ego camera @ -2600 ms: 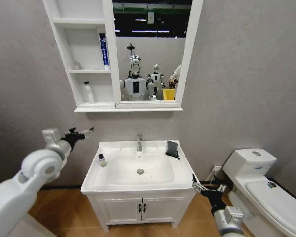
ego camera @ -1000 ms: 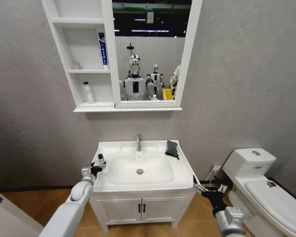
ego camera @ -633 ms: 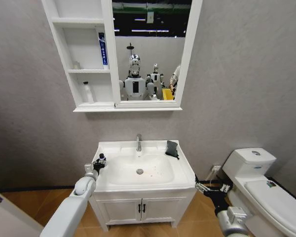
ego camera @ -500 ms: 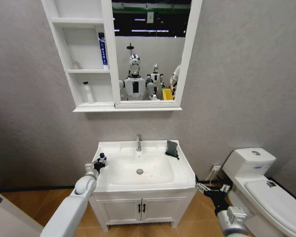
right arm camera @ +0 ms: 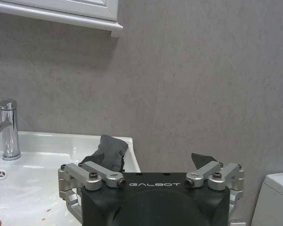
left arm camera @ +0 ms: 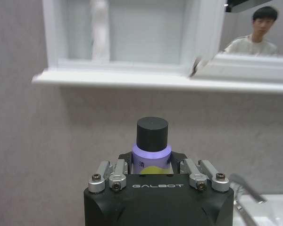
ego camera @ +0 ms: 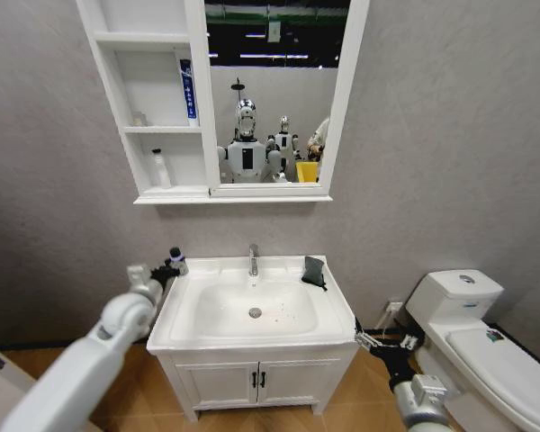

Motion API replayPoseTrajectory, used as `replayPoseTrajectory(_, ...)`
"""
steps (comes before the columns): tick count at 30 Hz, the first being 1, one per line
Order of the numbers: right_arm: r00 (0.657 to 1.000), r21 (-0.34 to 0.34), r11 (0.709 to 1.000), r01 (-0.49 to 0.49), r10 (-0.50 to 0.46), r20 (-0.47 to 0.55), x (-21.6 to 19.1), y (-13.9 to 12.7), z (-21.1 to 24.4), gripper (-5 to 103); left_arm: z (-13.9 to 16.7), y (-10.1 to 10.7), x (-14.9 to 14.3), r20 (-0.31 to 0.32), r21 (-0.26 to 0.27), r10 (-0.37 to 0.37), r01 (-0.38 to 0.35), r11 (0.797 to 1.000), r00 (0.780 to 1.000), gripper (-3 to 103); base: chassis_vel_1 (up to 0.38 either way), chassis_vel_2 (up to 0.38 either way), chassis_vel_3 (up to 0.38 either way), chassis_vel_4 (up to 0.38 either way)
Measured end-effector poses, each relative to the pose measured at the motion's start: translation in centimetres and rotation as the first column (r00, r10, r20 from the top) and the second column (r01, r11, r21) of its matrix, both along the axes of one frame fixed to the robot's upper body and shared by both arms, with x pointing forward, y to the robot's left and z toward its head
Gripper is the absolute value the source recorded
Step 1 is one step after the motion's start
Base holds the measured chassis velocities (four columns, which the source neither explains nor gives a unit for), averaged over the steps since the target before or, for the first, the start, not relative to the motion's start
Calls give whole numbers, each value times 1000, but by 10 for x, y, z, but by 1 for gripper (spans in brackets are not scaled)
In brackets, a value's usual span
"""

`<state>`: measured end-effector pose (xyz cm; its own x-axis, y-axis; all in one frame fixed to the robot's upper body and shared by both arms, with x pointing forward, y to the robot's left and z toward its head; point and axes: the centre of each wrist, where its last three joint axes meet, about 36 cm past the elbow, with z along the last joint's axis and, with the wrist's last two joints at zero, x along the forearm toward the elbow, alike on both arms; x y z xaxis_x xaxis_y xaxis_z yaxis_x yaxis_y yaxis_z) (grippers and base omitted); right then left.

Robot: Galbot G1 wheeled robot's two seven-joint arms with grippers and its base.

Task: Move facial cleanser and shampoo from washbasin to cabinet, then wipe washbasin with towel.

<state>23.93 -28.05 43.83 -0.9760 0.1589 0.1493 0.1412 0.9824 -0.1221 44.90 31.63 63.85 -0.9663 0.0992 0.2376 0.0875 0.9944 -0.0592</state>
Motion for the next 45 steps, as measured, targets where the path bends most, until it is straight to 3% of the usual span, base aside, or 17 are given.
replayPoseTrajectory(3, 1000, 6, 1000, -3, 3, -3, 1, 2, -2, 100, 88, 10, 0, 30, 7, -79, 79, 997, 996, 43, 0, 0, 0, 0)
replayPoseTrajectory(4, 1000, 6, 1000, -3, 3, -3, 1, 2, -2, 100, 88, 10, 0, 30, 7, -79, 79, 997, 996, 43, 0, 0, 0, 0)
replayPoseTrajectory(7, 1000, 6, 1000, -1, 1, -8, 1, 1, -5, 100, 136, 9, 9, 50, -4, -134, 134, 991, 990, 43, 0, 0, 0, 0)
replayPoseTrajectory(11, 1000, 4, 1000, -1, 1, -8, 2, 0, -5, 100, 161, 3, 26, 80, -14, -160, 162, 987, 984, 43, 0, 0, 0, 0)
replayPoseTrajectory(13, 1000, 1, 1000, 3, -3, -4, 2, -2, -3, 100, 177, -7, 66, 105, -20, -172, 175, 984, 980, 43, 0, 0, 0, 0)
replayPoseTrajectory(14, 1000, 1, 1000, 3, -3, -4, 2, -2, -3, 100, 177, -7, 66, 105, -20, -172, 175, 984, 980, 43, 0, 0, 0, 0)
replayPoseTrajectory(19, 1000, 2, 1000, 19, -19, 8, -1, -6, -2, 100, 169, -4, 135, 114, 13, -76, 75, 997, 991, 43, 0, 0, 0, 0)
replayPoseTrajectory(24, 1000, 4, 1000, 24, -24, 12, -1, -7, -3, 100, 166, 0, 170, 145, 33, 1, -5, 999, 989, 43, 0, 0, 0, 0)
replayPoseTrajectory(36, 1000, 11, 1000, 19, -19, 16, 3, -7, -4, 100, 157, -15, 215, 102, 27, 35, -38, 999, 994, 43, 0, 0, 0, 0)
replayPoseTrajectory(45, 1000, 12, 1000, 20, -20, 19, 3, -9, -4, 100, 143, -9, 233, 95, 44, 82, -86, 995, 992, 43, 0, 0, 0, 0)
